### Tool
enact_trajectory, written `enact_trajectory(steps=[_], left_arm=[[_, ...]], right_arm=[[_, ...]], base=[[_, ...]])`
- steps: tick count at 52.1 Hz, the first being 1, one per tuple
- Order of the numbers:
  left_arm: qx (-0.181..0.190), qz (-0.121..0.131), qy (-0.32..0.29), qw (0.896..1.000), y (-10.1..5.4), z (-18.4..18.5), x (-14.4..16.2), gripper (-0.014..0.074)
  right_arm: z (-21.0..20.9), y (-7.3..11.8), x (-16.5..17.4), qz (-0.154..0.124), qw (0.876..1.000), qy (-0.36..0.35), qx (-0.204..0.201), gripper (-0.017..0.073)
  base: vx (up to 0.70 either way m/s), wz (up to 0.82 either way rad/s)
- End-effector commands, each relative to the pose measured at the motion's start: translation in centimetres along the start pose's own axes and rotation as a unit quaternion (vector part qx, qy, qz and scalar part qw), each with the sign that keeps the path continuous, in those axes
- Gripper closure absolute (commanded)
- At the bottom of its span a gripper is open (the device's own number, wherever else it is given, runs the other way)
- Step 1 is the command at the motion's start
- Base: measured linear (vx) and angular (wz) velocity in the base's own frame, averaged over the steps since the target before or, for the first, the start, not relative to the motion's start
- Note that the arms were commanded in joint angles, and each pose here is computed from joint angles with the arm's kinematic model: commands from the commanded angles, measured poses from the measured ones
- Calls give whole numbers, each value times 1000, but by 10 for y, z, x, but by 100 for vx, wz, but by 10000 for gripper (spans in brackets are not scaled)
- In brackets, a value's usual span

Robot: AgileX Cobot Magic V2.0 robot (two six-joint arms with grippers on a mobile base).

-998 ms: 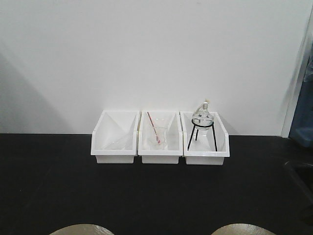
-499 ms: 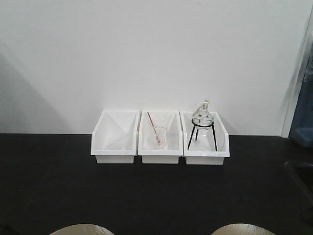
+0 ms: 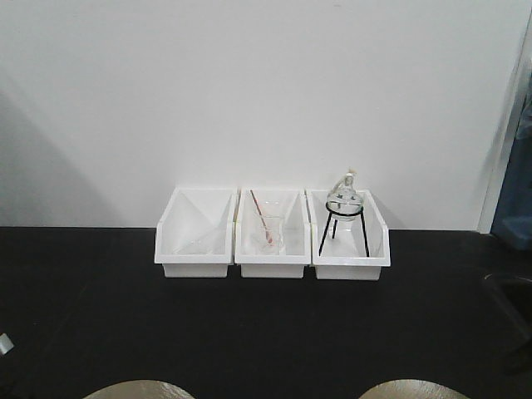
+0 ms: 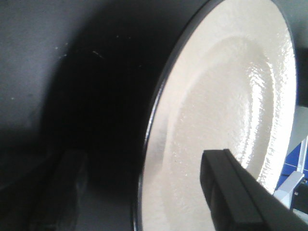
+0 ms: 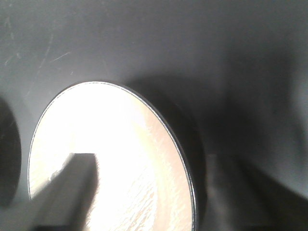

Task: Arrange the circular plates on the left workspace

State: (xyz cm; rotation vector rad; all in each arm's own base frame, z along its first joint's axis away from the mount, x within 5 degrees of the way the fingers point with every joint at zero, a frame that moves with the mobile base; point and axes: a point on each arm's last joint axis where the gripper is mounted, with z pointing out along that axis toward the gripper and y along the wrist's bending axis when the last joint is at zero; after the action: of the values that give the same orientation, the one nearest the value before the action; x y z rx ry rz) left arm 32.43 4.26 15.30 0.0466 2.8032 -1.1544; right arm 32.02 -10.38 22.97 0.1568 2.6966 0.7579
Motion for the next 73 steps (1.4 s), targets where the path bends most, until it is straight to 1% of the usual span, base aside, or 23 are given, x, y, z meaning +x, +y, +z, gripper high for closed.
enact_trajectory(steps=[1,7,11,16,22,24,26,29,36,40,46,49,52,55,63,67,69,73], left_arm=[[41,8,-24,999,-19,-9,-8,14],[65,-5,-25,998,-18,-4,-10,39],[66,-2,-16,998,-20,1,-10,77],[68,3,-5,998,-23,8,-10,156],[69,11,10,998,-29,17,-10,316],[70,14,12,997,-31,19,-11,386],[71,16,14,997,-33,21,-11,494],[77,15,10,997,-36,22,-12,601],[114,-7,-31,993,-43,20,-20,602],[146,-24,-65,987,-48,18,-27,601],[193,-40,-122,973,-56,13,-37,599],[212,-49,-143,965,-60,12,-42,598],[223,-43,-159,961,-64,11,-47,598],[228,-34,-161,960,-70,12,-52,596],[236,5,-158,959,-92,19,-71,597],[228,11,-161,960,-100,23,-81,597],[224,9,-162,961,-103,27,-86,597],[226,14,-158,961,-107,34,-94,597]], right_arm=[[-17,12,-8,-11,999,-41,-4,-76],[-17,12,-9,-11,999,-44,-2,-66],[-17,12,-9,-11,999,-45,-1,-52],[-17,12,-9,-11,999,-45,-1,-39],[-17,12,-9,-11,999,-45,-1,-33],[-17,12,-9,-12,999,-45,0,-33],[-17,12,-9,-12,999,-46,0,-33],[-17,11,-9,-12,999,-46,2,-33],[-17,11,-9,-12,999,-47,3,-33],[-17,11,-9,-13,999,-46,4,-33],[-17,10,-8,-15,999,-41,7,-33],[-16,9,-7,-9,999,-34,11,-33],[-13,6,-7,5,1000,-27,14,-33],[-9,1,-5,16,1000,-10,17,-33],[6,-10,-1,34,999,33,7,-33],[9,-12,0,37,999,40,4,-33],[10,-13,0,37,998,42,5,-33],[11,-14,0,36,998,45,8,-33]], base=[[0,0],[0,0],[0,0],[0,0],[0,0],[0,0],[0,0],[0,0],[0,0],[0,0],[0,0],[0,0],[0,0],[0,0],[0,0],[0,0],[0,0],[0,0]])
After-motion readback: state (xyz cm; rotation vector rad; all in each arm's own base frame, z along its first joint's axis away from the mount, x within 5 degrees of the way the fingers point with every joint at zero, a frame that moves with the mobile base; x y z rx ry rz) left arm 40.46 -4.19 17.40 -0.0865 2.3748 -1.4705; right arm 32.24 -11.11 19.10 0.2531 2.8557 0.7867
